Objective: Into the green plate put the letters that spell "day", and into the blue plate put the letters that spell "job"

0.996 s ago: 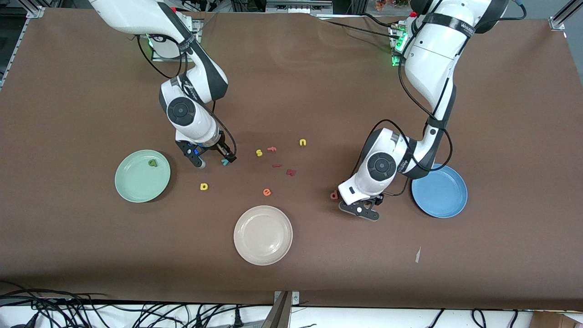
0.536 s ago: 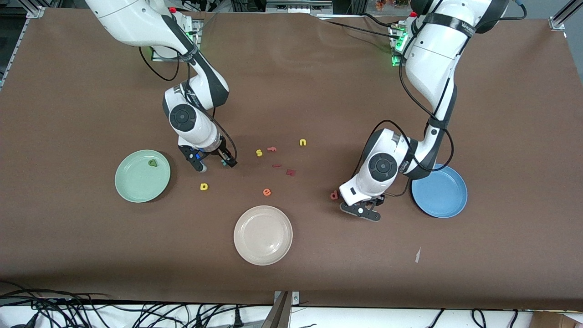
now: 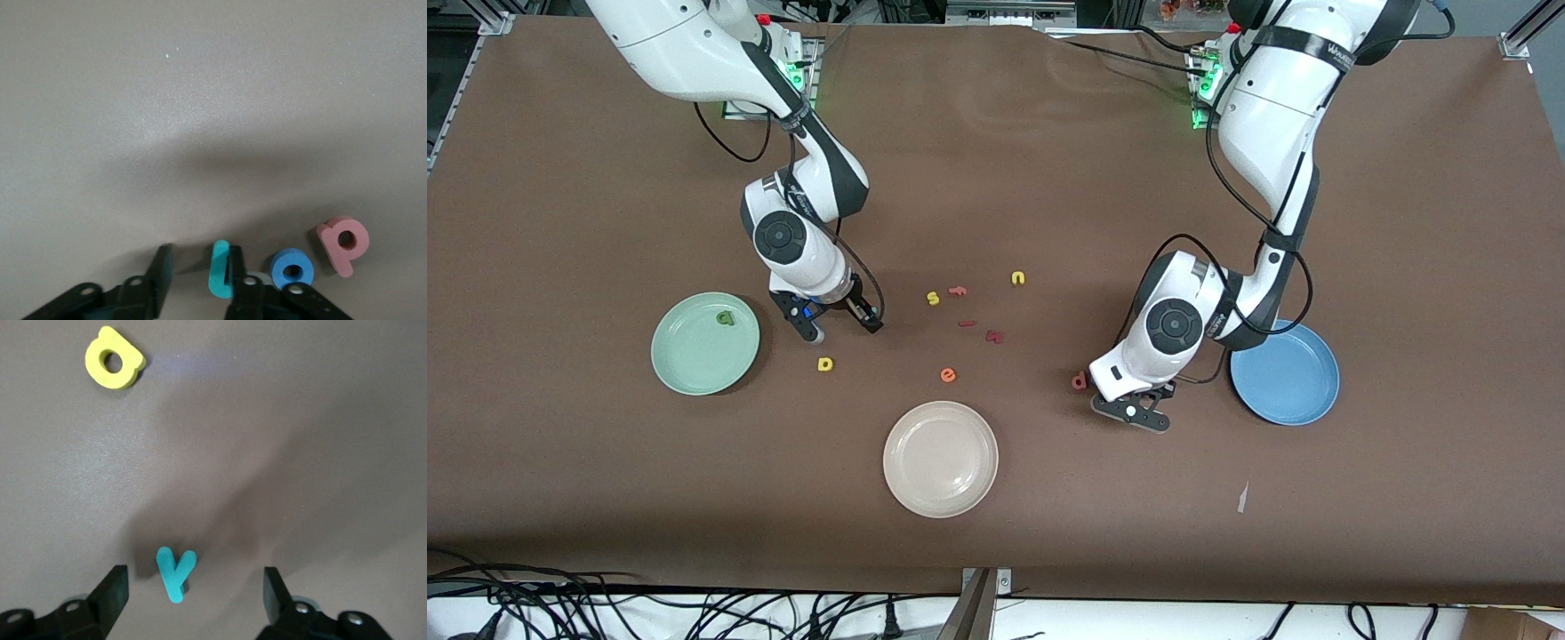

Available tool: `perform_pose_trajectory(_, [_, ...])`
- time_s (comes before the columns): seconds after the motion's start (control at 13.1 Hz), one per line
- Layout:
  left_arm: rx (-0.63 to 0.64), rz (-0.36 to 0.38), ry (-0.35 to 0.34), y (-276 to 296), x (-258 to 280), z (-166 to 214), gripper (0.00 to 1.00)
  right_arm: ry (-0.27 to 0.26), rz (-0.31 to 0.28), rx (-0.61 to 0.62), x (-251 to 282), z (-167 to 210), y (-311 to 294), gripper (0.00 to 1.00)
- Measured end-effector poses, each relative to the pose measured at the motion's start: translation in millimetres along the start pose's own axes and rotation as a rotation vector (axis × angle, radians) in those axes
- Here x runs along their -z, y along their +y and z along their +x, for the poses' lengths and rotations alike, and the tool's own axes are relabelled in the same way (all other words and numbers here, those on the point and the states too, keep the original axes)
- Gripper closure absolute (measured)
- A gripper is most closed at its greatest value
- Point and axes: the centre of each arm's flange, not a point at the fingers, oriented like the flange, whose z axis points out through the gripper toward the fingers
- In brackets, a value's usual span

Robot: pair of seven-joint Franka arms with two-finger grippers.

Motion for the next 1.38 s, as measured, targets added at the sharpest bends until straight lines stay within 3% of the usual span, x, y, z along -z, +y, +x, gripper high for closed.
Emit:
perform_pose_trajectory(0.15, [0.000, 0.000, 0.000, 0.1, 0.0, 0.0, 0.85, 0.000, 0.003, 0.001, -4.8, 0.0, 0.0, 0.17])
perform_pose_trajectory(0.23, [0.000, 0.000, 0.000, 0.1, 0.1, 0.1, 0.88, 0.000, 0.005, 0.002, -5.6, -0.4, -0.4, 0.18])
perform_pose_trajectory(0.38, [0.000, 0.000, 0.003, -0.2, 1.3, 1.0, 0.89, 0.001, 0.010, 0.005, -4.4, -1.9, -2.4, 0.35])
perform_pose_trajectory(0.46, [0.003, 0.001, 0.009, -2.5, 4.2, 2.9, 0.89, 0.001, 0.010, 0.005, -4.5, -2.0, -2.6, 0.36])
perform_pose_trajectory(0.54, [0.014, 0.004, 0.019, -10.3, 10.5, 6.2, 0.89, 0.002, 0.013, 0.006, -2.7, -1.7, -3.7, 0.46])
perform_pose_trajectory(0.61, [0.035, 0.008, 0.022, -25.4, 20.2, 9.5, 0.89, 0.002, 0.014, 0.006, -2.0, -1.7, -4.0, 0.54])
perform_pose_trajectory(0.69, [0.063, 0.009, 0.012, -46.2, 32.3, 10.8, 0.89, 0.002, 0.014, 0.006, -1.8, -1.7, -4.1, 0.55])
perform_pose_trajectory(0.84, [0.119, 0.009, -0.025, -87.0, 56.3, 7.9, 0.89, 0.003, 0.015, 0.006, -0.5, -1.6, -4.3, 0.73])
perform_pose_trajectory(1.07, [0.164, -0.013, -0.091, -137.2, 77.1, -8.1, 0.89, 0.003, 0.016, 0.006, -0.3, -1.7, -4.5, 0.75])
perform_pose_trajectory(1.38, [0.098, -0.035, -0.149, -196.1, 73.8, -49.1, 0.89, 0.005, 0.017, 0.010, 0.7, -1.5, -5.9, 0.75])
